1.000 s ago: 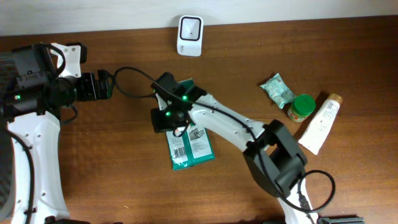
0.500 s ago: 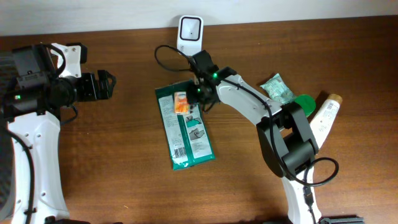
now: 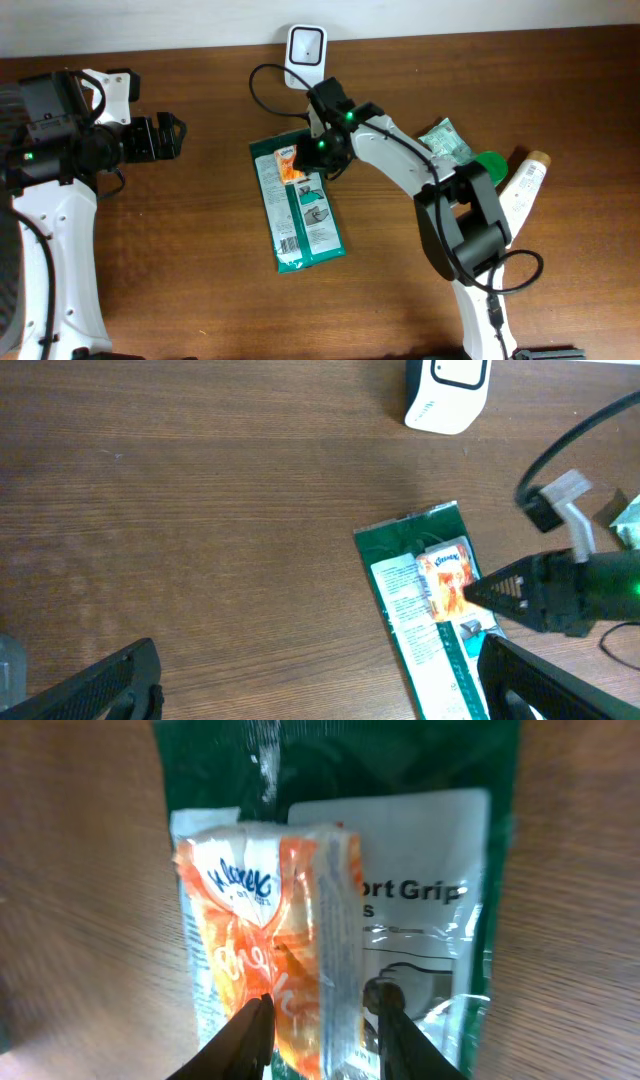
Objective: Scan the item barcode
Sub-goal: 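Hold the orange packet in front of the barcode scanner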
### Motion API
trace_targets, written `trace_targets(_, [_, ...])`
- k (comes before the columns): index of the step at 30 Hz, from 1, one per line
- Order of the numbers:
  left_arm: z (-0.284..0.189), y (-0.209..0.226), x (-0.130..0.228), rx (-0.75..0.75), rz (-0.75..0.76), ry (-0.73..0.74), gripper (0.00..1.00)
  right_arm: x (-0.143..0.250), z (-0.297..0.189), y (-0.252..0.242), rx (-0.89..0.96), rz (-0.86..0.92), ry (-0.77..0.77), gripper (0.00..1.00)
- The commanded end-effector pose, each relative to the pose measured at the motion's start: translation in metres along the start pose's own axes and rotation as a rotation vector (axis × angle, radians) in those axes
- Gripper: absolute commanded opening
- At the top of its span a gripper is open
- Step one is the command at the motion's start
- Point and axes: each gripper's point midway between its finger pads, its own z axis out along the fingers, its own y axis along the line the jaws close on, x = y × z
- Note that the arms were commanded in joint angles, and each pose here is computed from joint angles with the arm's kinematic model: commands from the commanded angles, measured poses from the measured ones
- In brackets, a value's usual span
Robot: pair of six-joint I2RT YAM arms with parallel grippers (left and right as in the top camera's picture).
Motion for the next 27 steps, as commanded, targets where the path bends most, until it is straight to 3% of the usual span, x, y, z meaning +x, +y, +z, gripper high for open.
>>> trace_targets(1, [-0.006, -0.004, -0.005, 0.011, 0.020, -0.022, 0.99, 0.012, 0.023, 0.002, 0.020, 0.007, 0.043, 0.30])
trace_targets(3, [-0.006, -0.004, -0.005, 0.011, 0.020, -0.023, 0.99, 0.014, 0.026, -0.002, 0.028, 0.036, 0.047, 0.24])
trace_targets(5, [-0.006, -0.004, -0.005, 0.011, 0.020, -0.022, 0.99, 0.013, 0.027, -0.004, 0.035, 0.037, 0.044, 0.08])
trace_targets(7, [-0.006, -0.003, -0.005, 0.010, 0.020, -0.022, 0.99, 0.015, 0.026, -0.004, 0.030, 0.040, 0.054, 0.04])
trace_targets(9, [-0.006, -0.003, -0.005, 0.010, 0.020, -0.022, 0.99, 0.013, 0.004, 0.021, -0.135, -0.021, 0.082, 0.04])
trace_targets(12, [-0.006, -0.003, -0.005, 0.010, 0.020, -0.022, 1.00, 0.006, -0.092, 0.077, -0.610, -0.219, 0.072, 0.04])
trace_targets(16, [-0.006, -0.003, -0.005, 0.010, 0.020, -0.022, 0.99, 0.001, -0.186, 0.081, -1.079, -0.294, 0.051, 0.04])
trace_targets(21, [-0.006, -0.004, -0.005, 0.011, 0.020, -0.022, 0.99, -0.010, -0.218, 0.036, -1.047, -0.071, 0.033, 0.04])
trace_targets(27, [-0.006, -0.004, -0.005, 0.011, 0.020, -0.022, 0.99, -0.007, -0.261, 0.039, -1.039, -0.080, -0.028, 0.04])
